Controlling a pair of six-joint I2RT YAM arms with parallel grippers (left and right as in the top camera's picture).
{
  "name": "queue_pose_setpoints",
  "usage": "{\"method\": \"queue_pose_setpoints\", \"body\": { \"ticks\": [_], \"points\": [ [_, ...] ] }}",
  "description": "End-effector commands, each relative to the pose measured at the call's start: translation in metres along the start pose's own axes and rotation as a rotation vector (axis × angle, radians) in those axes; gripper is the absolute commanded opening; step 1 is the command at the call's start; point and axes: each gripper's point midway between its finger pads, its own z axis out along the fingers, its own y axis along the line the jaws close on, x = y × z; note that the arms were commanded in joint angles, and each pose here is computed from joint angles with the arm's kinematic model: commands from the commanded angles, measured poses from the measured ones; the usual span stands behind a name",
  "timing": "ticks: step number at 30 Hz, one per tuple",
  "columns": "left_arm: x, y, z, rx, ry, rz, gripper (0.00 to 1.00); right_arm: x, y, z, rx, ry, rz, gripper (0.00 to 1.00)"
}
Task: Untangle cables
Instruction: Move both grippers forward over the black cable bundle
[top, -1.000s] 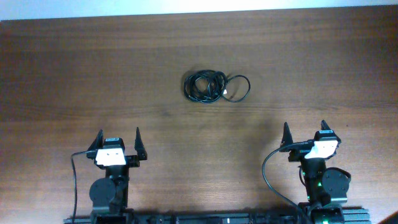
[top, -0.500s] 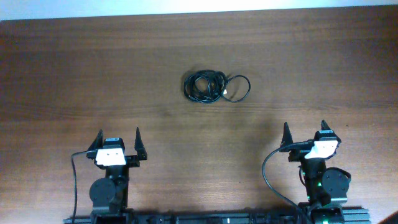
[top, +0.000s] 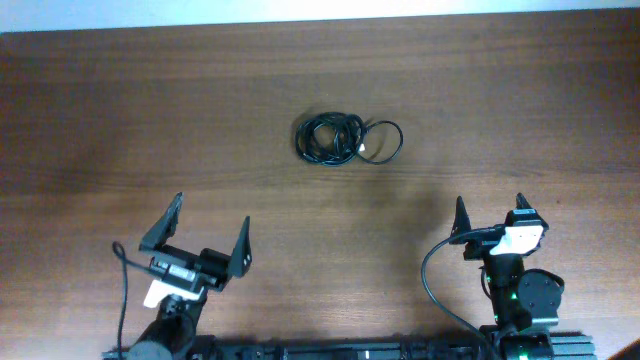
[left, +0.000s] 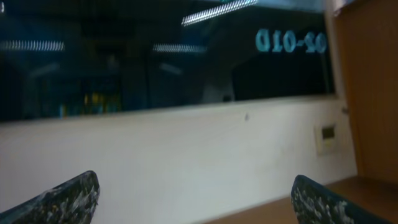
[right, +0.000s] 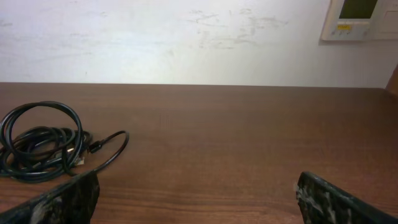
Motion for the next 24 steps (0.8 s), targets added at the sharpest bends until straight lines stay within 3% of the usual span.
{"method": "queue_pose_setpoints", "body": {
  "ticks": [1, 4, 9, 15, 17, 20, 22, 24],
  "points": [
    [-0.037, -0.006, 0.006, 0.042, -0.045, 0.074, 0.99, 0.003, -0.001, 0.0, 0.007, 0.005, 0.0, 0.98],
    [-0.053, -0.002, 0.017, 0.036, -0.006, 0.146, 0.99, 0.003, -0.001, 0.0, 0.007, 0.005, -0.001, 0.98],
    [-0.067, -0.003, 0.055, 0.123, 0.157, 0.09, 0.99, 0.003, -0.001, 0.0, 0.007, 0.005, 0.0, 0.98],
    [0.015, -0.011, 0.103, 0.361, 0.79, -0.209, 0.99, 0.003, -0.001, 0.0, 0.007, 0.005, 0.0, 0.98],
    [0.039, -0.021, 0.109, 0.469, 0.917, -0.325, 0.99, 0.003, -0.001, 0.0, 0.007, 0.005, 0.0, 0.98],
    [0.055, -0.04, 0.123, 0.64, 0.948, -0.54, 0.99, 0.003, -0.001, 0.0, 0.008, 0.005, 0.0, 0.98],
    [0.074, -0.03, 0.138, 0.582, 1.01, -0.603, 0.99, 0.003, -0.001, 0.0, 0.007, 0.004, 0.0, 0.98],
    [0.098, -0.015, 0.152, 0.471, 1.133, -0.55, 0.99, 0.001, 0.011, 0.0, -0.067, -0.001, 0.083, 0.98]
  ]
}}
